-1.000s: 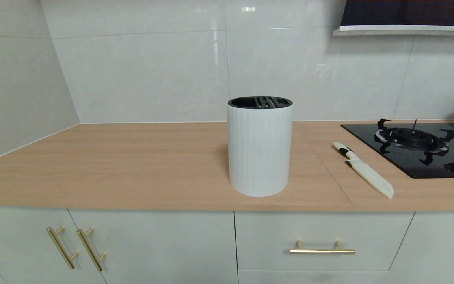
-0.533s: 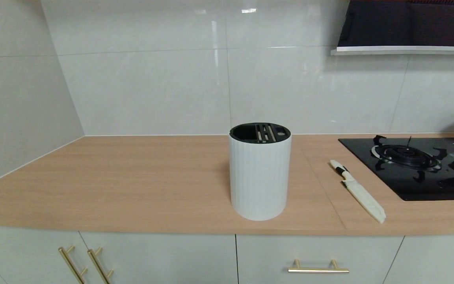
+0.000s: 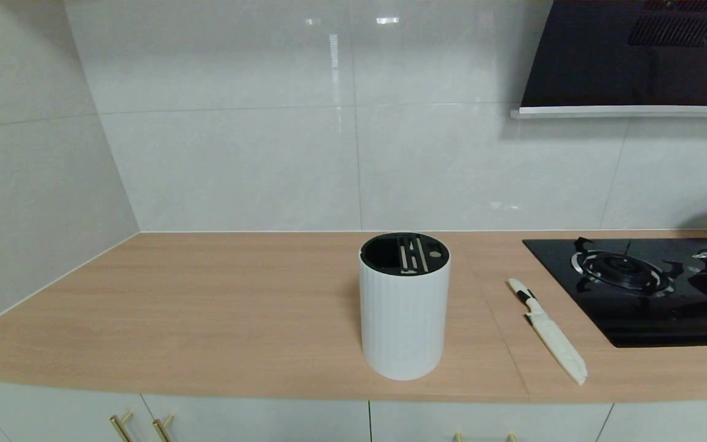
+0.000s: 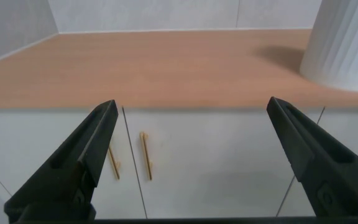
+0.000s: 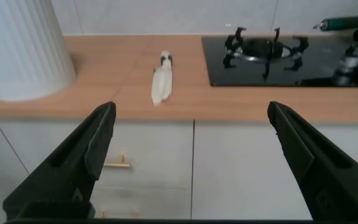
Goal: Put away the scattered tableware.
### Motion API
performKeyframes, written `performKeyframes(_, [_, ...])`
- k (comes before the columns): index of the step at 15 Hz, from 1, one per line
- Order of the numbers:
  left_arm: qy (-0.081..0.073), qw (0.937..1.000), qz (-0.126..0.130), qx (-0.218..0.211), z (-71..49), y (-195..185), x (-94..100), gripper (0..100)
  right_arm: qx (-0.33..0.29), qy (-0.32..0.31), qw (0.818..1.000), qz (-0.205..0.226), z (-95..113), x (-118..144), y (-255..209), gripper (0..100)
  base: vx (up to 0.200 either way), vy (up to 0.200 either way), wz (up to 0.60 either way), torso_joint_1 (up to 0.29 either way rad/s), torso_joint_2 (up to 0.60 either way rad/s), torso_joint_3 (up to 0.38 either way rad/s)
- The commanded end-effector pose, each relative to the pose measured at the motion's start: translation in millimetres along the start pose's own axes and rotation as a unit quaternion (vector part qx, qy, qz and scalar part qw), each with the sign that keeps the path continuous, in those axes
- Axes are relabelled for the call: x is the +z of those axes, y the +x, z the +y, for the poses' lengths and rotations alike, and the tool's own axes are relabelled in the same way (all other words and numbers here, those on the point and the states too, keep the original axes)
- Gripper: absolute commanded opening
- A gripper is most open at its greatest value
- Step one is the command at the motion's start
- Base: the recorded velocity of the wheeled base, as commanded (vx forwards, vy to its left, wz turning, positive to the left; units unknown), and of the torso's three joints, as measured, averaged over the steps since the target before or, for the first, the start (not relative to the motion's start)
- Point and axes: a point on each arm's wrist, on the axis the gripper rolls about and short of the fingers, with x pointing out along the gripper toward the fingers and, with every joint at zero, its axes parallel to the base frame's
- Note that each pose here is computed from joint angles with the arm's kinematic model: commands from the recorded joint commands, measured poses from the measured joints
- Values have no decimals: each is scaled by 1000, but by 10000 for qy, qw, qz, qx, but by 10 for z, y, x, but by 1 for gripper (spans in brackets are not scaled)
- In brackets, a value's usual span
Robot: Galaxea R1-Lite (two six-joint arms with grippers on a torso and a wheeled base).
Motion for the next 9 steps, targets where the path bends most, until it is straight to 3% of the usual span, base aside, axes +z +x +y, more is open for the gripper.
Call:
performKeyframes(1, [0,10000,-1,2,0,0,0,100,3,2,10000,8,0,0,1,100,0,0,0,271,-559,-300])
performKeyframes(9, [0,10000,-1,2,0,0,0,100,3,-6,10000,8,0,0,1,100,0,0,0,266,-552,-292])
